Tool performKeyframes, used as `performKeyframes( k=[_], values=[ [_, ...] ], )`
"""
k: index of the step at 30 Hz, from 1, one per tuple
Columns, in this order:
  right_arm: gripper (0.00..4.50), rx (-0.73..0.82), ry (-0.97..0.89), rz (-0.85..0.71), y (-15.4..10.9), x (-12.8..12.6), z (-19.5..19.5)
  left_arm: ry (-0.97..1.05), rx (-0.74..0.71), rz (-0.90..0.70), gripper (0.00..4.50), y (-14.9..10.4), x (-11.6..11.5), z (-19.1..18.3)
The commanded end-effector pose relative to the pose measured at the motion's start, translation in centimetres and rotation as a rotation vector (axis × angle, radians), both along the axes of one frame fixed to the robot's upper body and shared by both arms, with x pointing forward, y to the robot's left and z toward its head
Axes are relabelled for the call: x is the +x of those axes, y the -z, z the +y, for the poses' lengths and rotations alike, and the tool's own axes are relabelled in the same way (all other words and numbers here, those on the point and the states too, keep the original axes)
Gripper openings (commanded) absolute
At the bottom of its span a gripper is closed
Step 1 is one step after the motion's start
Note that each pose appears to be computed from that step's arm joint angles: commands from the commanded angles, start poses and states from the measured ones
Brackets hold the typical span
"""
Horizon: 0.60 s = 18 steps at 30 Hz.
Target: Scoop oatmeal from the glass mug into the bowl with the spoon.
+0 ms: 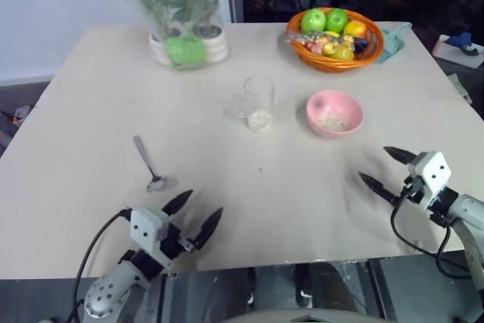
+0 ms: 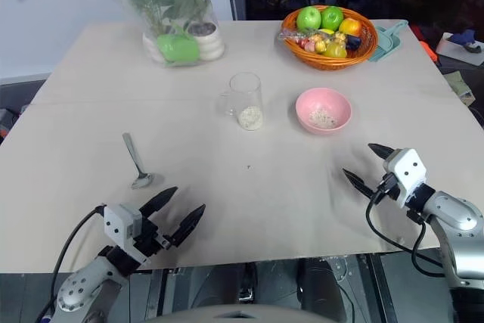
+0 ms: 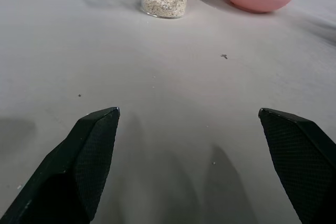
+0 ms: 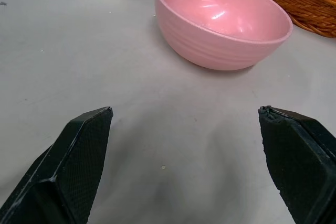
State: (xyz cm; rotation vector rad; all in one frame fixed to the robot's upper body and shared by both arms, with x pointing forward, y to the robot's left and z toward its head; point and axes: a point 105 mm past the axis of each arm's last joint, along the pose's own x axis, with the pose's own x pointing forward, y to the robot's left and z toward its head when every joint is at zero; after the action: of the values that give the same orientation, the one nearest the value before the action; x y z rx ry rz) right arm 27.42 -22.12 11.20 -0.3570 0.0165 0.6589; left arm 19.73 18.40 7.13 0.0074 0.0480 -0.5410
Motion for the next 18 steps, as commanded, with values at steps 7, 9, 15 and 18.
performKeyframes(
  k=[7,9,15,18],
  values=[
    [4.5,0.129,-0.328,-0.214,-5.8,-3.6,5.4,-0.012,-0.042,-0.119,4.47,-3.5,2.9,0.2],
    [4.5,0.184,-0.419,-0.214,-6.9,-4.8,6.6,-0.04,-0.044,-0.137,4.47,-4.2,3.5,-0.3],
    [4.5,0.227,-0.54,-0.235,-8.7,-6.0,8.0,-0.338,-0.042,-0.155,4.47,-7.0,6.2,1.3],
    [4.5,0.223,-0.59,-0.22,-9.0,-6.2,8.3,-0.499,0.004,-0.12,4.47,-8.1,7.3,2.5]
  ],
)
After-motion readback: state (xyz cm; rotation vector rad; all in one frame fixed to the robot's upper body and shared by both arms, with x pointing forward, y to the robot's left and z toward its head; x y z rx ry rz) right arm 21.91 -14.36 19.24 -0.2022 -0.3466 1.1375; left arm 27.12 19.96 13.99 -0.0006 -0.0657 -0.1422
